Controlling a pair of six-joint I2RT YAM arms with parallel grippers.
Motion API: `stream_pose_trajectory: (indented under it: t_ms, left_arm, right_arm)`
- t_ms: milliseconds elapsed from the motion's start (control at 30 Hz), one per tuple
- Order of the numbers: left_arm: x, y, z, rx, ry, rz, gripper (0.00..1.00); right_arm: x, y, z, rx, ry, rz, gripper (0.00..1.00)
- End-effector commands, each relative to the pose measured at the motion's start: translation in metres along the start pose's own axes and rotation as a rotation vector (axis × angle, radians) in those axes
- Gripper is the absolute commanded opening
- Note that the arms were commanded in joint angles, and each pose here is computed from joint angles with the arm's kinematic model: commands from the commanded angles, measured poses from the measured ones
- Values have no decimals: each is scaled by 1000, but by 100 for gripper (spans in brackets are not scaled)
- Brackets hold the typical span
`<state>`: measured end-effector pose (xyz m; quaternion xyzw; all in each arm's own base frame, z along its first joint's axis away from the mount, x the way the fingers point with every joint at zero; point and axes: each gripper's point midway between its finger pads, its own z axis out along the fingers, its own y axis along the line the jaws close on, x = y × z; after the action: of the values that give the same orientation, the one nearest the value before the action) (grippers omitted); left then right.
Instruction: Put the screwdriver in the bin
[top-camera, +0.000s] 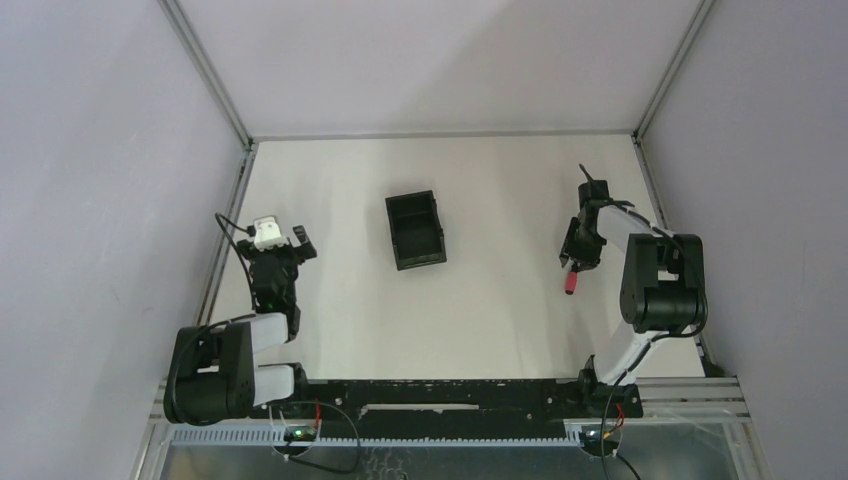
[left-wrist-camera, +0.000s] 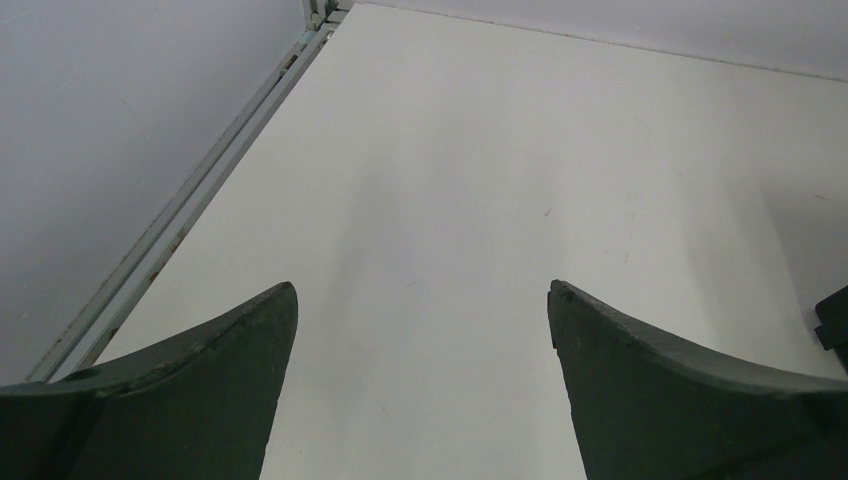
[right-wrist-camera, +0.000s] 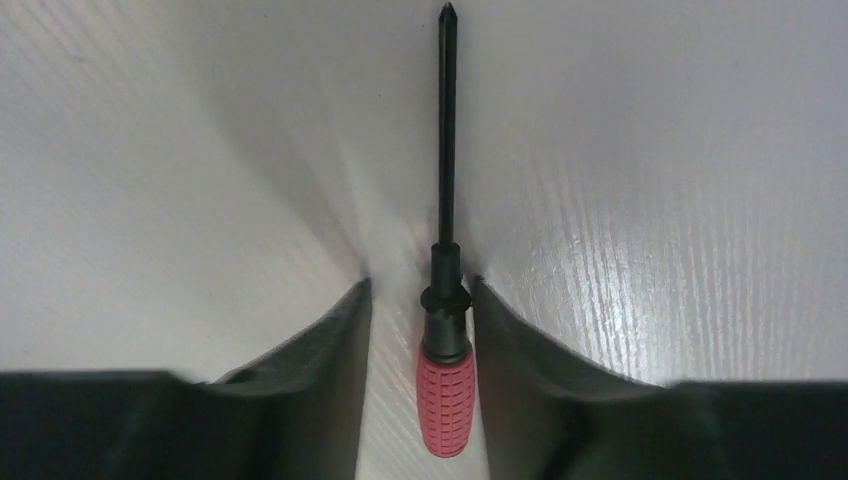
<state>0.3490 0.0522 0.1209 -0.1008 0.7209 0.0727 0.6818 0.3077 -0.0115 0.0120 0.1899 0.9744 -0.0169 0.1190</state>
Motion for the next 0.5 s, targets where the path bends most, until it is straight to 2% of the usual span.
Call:
stream_pose_trajectory:
  t_ms: [0,33,67,167,333,467]
  left_arm:
    - [-15,-2,4,5,-51,7,100]
    - [-15,-2,4,4,-52,7,100]
    - [-15,-2,4,4,-52,7,100]
    - [-16,-2,4,4,-52,7,100]
    - [-15,-2,4,6,-52,7,100]
    - [-15,-2,4,3,-50,8,100]
  right_arm:
    - [7,4,5,-15,8,2,30]
    - [4,4,2,-14,-8,-1,10]
    - [-1,6,-4,-19,-28,-3,0]
    - [-25,13,-36,-45,-85,-20,0]
    - [-64,21,-113,-76,-174,-52,0]
    - [-78,16,-157,-28,-144,-83,0]
